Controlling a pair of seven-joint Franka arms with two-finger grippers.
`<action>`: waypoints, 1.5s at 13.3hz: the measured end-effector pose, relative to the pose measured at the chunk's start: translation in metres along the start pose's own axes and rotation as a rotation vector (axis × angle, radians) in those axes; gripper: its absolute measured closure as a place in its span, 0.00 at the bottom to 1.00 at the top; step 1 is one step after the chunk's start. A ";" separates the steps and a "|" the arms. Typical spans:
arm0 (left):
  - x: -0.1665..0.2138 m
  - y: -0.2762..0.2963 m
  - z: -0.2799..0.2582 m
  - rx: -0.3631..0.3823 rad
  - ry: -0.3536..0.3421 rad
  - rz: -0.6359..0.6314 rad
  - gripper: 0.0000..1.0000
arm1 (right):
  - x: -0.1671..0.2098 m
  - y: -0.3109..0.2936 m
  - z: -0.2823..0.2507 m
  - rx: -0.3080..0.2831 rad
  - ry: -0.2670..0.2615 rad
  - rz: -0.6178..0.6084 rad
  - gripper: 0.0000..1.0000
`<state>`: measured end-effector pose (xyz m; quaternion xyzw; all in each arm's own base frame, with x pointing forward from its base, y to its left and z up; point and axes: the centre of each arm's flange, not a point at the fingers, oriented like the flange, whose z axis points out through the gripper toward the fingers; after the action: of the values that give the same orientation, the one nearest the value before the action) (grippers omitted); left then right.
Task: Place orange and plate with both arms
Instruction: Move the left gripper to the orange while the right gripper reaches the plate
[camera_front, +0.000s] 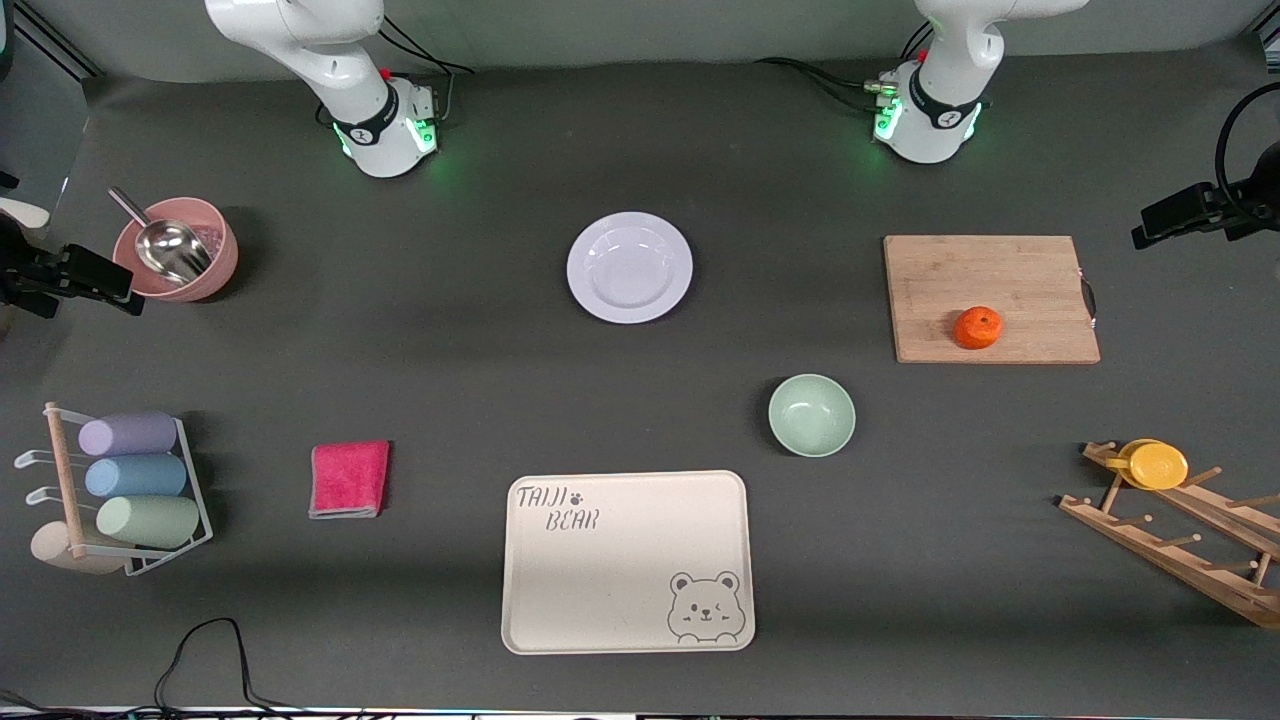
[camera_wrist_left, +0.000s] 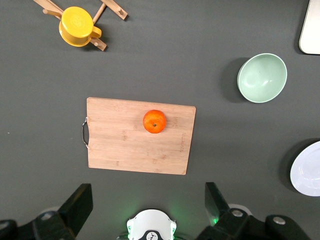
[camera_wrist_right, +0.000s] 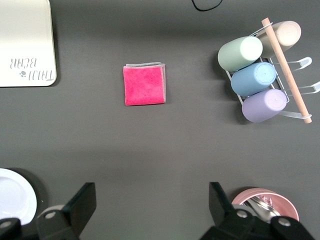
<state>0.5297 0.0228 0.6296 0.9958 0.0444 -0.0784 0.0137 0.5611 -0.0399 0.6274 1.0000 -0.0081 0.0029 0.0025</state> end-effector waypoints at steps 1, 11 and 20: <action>0.001 0.000 0.001 0.000 -0.002 0.000 0.00 | 0.000 0.000 0.000 0.000 0.000 0.000 0.00; 0.005 0.001 0.009 0.013 -0.030 0.002 0.00 | -0.019 -0.002 -0.008 0.008 -0.045 -0.004 0.00; -0.046 0.000 0.006 0.013 -0.086 0.007 0.00 | -0.091 -0.098 -0.019 0.020 -0.049 -0.105 0.00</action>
<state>0.4836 0.0185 0.6311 0.9918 0.0396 -0.1211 0.0092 0.4711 0.0596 0.6452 0.9988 0.0442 -0.0218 -0.0076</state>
